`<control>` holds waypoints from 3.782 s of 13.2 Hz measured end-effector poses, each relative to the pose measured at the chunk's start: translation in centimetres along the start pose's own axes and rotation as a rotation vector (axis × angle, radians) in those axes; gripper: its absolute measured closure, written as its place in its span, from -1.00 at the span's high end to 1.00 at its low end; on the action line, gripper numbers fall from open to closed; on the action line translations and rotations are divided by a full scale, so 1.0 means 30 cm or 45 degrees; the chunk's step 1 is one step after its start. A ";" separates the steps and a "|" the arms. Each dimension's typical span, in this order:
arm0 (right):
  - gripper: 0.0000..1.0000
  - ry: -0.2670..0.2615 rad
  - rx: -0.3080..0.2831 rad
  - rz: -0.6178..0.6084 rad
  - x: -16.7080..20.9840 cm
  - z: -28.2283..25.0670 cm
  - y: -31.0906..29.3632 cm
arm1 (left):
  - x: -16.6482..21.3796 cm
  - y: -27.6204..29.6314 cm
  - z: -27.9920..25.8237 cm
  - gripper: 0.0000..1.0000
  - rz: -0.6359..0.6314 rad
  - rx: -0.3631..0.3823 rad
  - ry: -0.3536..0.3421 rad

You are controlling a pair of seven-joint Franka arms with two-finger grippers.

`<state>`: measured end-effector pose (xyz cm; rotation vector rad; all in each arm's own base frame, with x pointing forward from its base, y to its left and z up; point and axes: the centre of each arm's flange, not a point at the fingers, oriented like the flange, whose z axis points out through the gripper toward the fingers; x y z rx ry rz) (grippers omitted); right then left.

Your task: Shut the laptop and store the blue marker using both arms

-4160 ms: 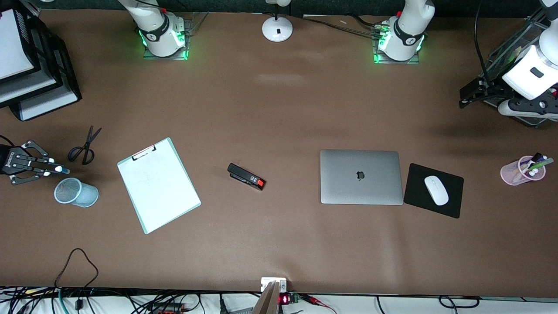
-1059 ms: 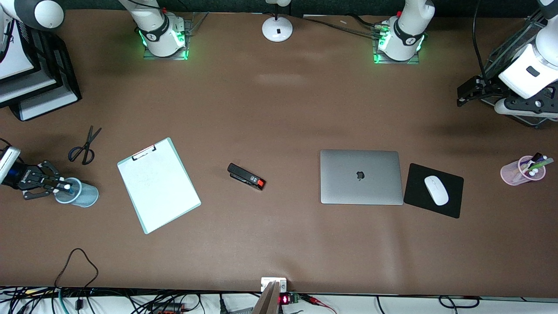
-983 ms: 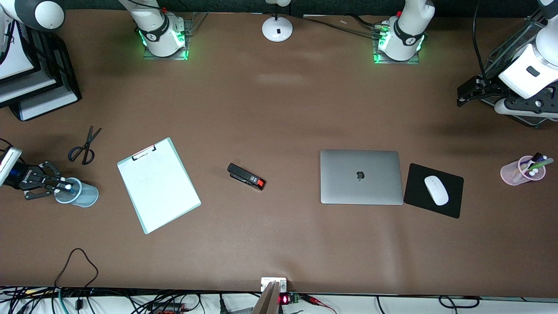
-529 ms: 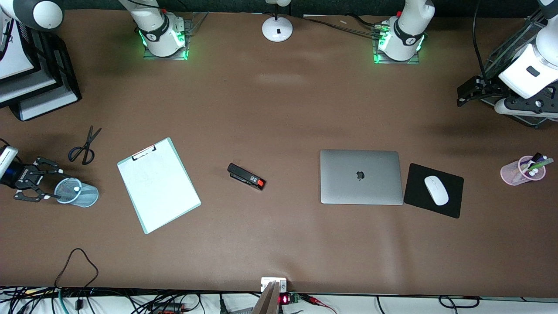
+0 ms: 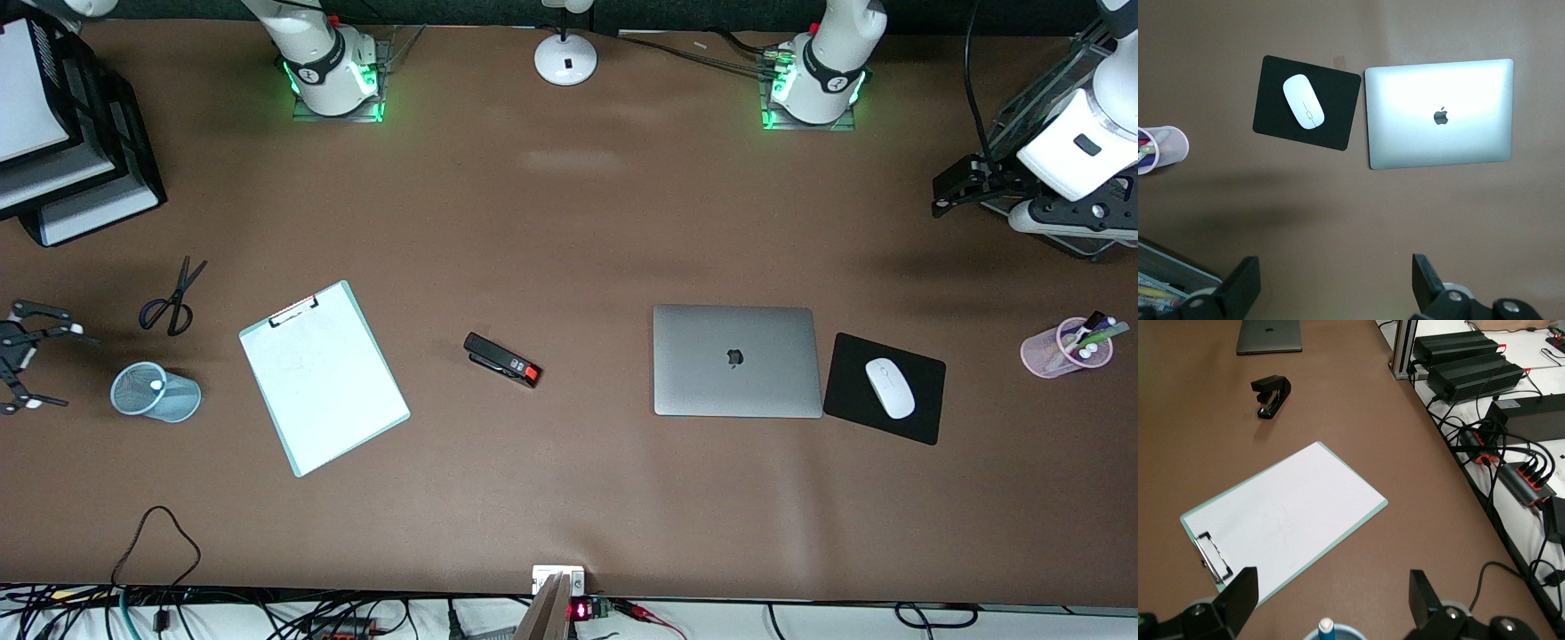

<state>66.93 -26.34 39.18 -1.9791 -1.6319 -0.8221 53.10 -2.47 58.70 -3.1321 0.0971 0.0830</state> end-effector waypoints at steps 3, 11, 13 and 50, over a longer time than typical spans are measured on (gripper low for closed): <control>1.00 -0.126 0.020 0.077 0.199 -0.043 -0.018 | 0.000 0.000 0.000 1.00 0.000 0.000 -0.002; 1.00 -0.436 0.047 0.564 0.438 0.008 -0.122 | -0.002 0.000 0.001 1.00 0.000 0.000 -0.005; 1.00 -0.522 0.017 0.694 0.554 0.035 -0.157 | -0.002 0.000 0.002 1.00 0.000 0.000 -0.008; 1.00 -0.924 -0.616 1.730 0.991 -0.142 -0.505 | -0.006 -0.001 0.004 1.00 -0.001 0.000 -0.020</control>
